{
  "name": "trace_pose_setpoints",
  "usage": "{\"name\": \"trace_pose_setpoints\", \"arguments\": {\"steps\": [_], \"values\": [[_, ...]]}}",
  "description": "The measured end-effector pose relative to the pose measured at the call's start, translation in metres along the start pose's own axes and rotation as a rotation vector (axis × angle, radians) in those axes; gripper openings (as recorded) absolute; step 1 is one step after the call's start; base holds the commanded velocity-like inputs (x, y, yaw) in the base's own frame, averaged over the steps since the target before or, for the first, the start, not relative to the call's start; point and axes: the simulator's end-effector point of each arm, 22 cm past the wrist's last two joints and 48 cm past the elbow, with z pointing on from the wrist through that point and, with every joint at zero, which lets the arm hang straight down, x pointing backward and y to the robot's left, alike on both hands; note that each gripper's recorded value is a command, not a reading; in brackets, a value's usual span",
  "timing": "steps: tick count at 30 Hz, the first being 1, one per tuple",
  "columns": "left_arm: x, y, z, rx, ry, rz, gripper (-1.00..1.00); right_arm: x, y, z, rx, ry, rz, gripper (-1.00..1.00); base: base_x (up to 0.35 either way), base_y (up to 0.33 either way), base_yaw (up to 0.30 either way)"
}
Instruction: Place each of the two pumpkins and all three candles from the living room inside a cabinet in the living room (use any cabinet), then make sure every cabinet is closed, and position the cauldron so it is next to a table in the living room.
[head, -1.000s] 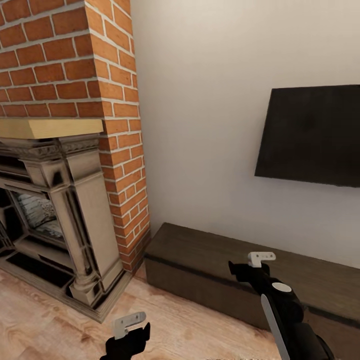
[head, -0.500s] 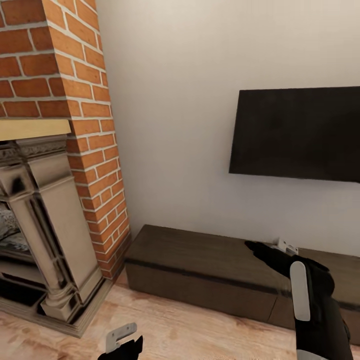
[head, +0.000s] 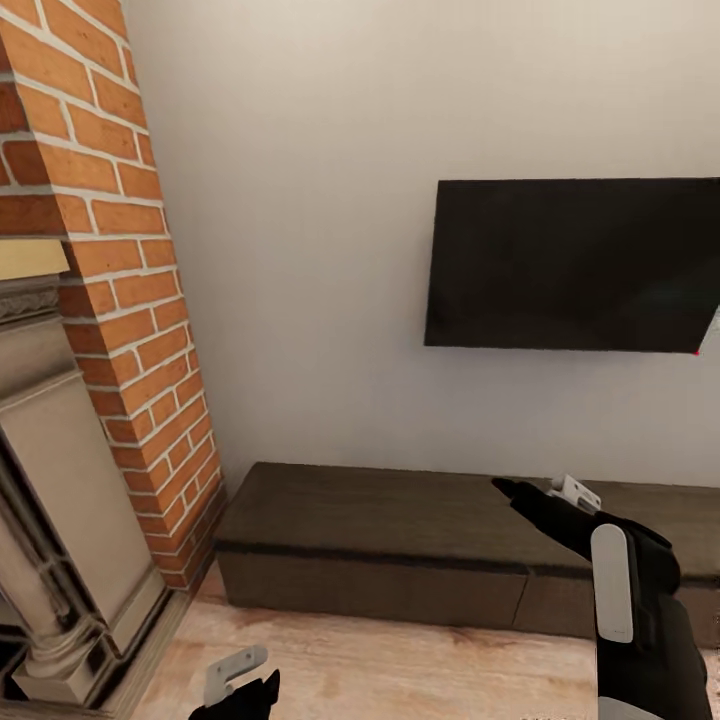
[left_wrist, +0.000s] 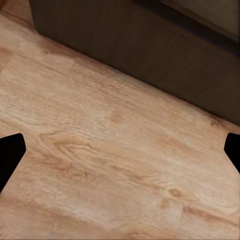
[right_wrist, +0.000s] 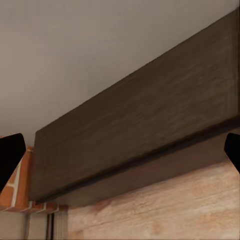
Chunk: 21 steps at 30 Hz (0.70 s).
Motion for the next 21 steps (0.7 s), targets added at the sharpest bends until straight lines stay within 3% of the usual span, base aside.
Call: {"name": "trace_pose_setpoints", "arguments": {"steps": [9,15,21], "values": [[0.008,-0.001,-0.003,-0.001,0.039,0.007,1.0,-0.001,-0.005,-0.001,0.004,-0.003,0.015,1.0,0.053,0.088,-0.294],[0.044,0.016,-0.009,-0.03,0.13,-0.007,1.0,-0.006,-0.018,-0.005,0.012,-0.019,0.061,1.0,0.007,0.011,-0.289],[0.065,0.027,-0.015,-0.041,0.177,-0.048,1.0,-0.01,-0.007,-0.007,-0.075,-0.034,0.14,1.0,0.001,0.002,-0.115]]}}
